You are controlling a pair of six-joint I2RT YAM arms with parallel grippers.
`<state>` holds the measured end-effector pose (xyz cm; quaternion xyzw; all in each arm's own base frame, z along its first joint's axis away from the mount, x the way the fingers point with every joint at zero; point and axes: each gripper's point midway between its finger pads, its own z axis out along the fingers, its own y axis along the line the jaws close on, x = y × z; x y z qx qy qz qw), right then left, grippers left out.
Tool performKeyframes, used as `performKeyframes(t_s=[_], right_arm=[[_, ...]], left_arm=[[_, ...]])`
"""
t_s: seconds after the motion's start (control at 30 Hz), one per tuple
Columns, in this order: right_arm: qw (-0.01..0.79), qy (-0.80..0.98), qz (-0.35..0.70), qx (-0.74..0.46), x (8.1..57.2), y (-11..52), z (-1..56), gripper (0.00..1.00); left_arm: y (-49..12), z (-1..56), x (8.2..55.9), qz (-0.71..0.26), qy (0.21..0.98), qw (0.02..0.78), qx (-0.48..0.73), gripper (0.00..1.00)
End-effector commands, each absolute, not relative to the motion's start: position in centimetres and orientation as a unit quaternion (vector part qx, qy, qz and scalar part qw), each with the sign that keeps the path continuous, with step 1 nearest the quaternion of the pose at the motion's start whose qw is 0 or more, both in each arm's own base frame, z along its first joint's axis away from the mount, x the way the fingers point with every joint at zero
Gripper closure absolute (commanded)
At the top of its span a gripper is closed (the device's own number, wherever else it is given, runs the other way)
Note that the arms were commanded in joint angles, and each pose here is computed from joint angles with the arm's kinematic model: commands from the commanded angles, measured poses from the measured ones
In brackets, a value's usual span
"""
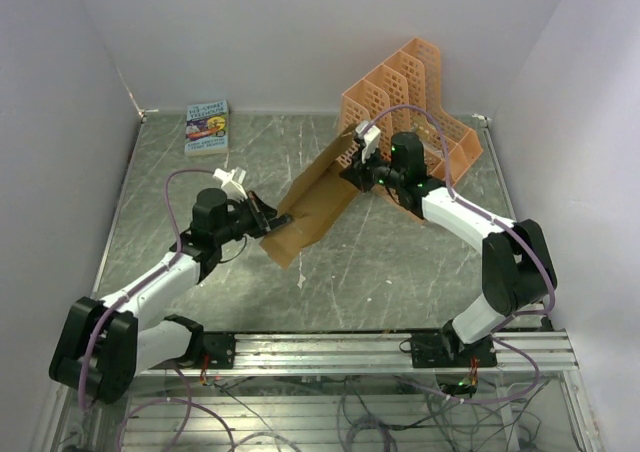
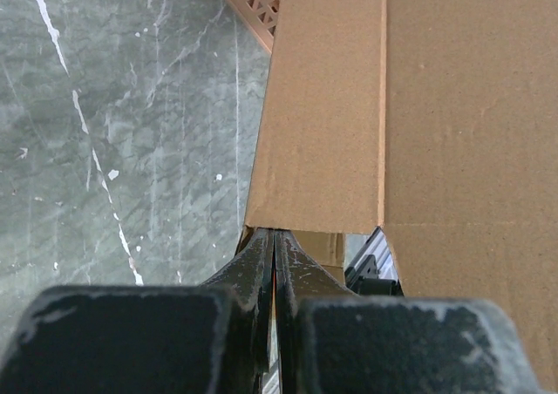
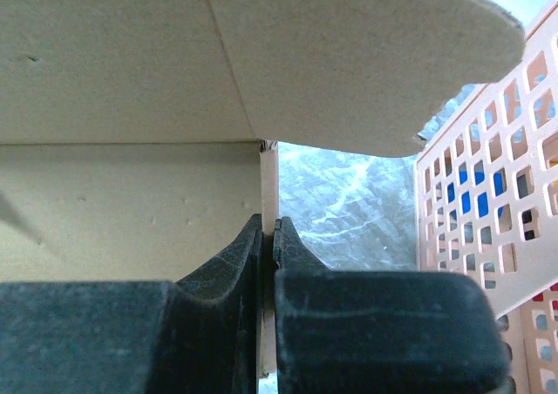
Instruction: Fold the paper box
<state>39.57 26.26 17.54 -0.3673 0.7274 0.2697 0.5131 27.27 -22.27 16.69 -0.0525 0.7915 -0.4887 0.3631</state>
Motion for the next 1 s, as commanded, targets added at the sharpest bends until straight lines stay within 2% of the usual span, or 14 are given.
performKeyframes(t_s=[0.0, 0.33, 0.53, 0.67, 0.97], right_arm=[[0.519, 0.714, 0.283, -0.375, 38.7, 27.3, 18.3, 1.0], [0.513, 0.741, 0.282, -0.33, 39.1, 27.5, 17.3, 1.0], [0.522, 0.757, 0.258, -0.296, 41.0, 24.8, 16.9, 1.0], [0.525, 0.758, 0.26, -0.288, 41.2, 24.4, 17.1, 1.0], [0.52, 0.781, 0.261, -0.226, 42.0, 23.9, 17.0, 1.0]], left_arm=[[-22.6, 19.3, 28.6, -0.507, 0.762, 0.401, -0.04, 0.93], [-21.2, 20.6, 29.6, -0.498, 0.738, 0.447, -0.085, 0.92], [-18.0, 21.4, 28.3, -0.392, 0.776, 0.491, -0.05, 0.82], [-16.3, 21.4, 26.3, -0.36, 0.79, 0.493, -0.053, 0.81], [-18.5, 20.3, 20.7, -0.494, 0.761, 0.407, -0.108, 0.93]])
